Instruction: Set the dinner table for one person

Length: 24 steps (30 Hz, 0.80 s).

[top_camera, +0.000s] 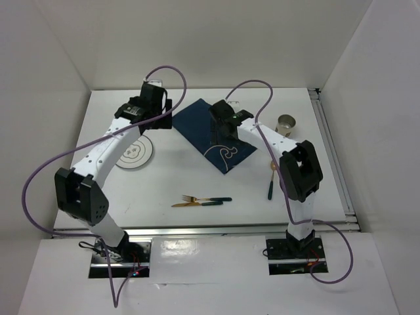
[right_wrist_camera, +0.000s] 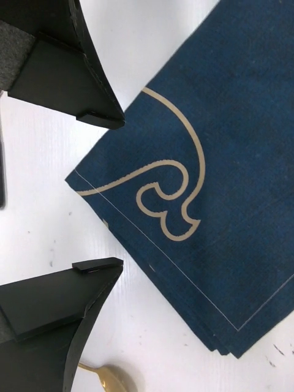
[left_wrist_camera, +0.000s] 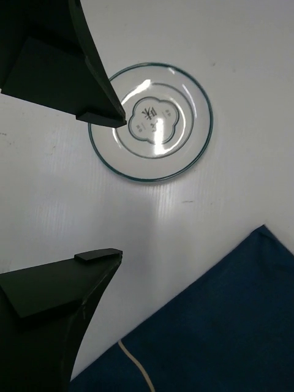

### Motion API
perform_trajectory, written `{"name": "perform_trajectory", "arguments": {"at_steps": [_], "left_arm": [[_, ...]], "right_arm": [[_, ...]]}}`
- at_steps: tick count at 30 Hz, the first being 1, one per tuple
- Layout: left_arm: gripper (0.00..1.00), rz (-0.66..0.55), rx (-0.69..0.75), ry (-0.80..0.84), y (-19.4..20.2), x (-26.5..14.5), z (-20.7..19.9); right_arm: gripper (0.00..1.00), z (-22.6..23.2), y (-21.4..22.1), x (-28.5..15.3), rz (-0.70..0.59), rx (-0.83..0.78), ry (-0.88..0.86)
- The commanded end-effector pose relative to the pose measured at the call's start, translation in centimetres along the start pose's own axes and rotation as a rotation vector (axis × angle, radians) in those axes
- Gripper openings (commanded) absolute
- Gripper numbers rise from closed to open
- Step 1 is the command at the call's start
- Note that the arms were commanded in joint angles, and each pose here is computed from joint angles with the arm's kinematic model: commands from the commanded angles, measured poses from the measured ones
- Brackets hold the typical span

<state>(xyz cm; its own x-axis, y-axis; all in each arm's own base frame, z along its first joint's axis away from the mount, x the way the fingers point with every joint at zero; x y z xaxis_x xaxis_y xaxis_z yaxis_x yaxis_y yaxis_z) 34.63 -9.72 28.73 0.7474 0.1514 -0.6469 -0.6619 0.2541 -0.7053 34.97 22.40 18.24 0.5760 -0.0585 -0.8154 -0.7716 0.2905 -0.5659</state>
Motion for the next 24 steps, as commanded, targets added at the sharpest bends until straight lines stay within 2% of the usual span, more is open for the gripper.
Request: {"name": "perform_trajectory", "arguments": {"at_steps": [1, 6, 9, 15, 17, 19, 24], "left_arm": [[1.0, 0.049, -0.011, 0.111, -0.3, -0.2, -0.8], [1.0, 0.09, -0.104, 0.211, -0.8, 1.8, -1.1], [0.98, 0.115, -0.136, 0.257, -1.3, 3.3, 0.2], [0.96, 0.219, -0.277, 0.397, -1.9, 9.6, 2.9], [0.96, 0.196, -0.308, 0.431, -3.2, 10.8, 3.4], [0.96, 0.242, -0.321, 0.45, -2.9, 13.3, 2.7], [0.94, 0.202, -0.38, 0.533, -4.4, 17.1, 1.3]], "right_arm": [[1.0, 0.0, -1.4, -2.9, -0.053, 0.056, -0.108], [1.0, -0.7, -1.7, -4.3, -0.069, 0.052, -0.109], [1.0, -1.3, -1.9, -5.7, -0.092, 0.046, -0.147], [1.0, -3.2, -1.6, -8.7, -0.131, 0.059, -0.247], [1.0, -3.6, -1.4, -9.1, -0.142, 0.066, -0.273], [1.0, -3.6, -1.6, -10.2, -0.163, 0.069, -0.331], [1.0, -3.7, -1.9, -10.2, -0.151, 0.059, -0.322]]}}
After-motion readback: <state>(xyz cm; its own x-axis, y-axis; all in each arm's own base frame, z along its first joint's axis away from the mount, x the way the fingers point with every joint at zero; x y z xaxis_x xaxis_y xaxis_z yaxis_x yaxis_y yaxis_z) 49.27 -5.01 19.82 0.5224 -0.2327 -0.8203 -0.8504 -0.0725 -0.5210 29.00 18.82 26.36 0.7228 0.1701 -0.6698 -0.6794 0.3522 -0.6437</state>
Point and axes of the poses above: each gripper's point midway between its finger pads, its own x axis out along the fingers, its own z axis along the line the jaws close on, y = z × x, the point moved 9 cm from there along -x, back along the fingers, and after that the axes turned 15 degrees about x, right-handed, at the moved point
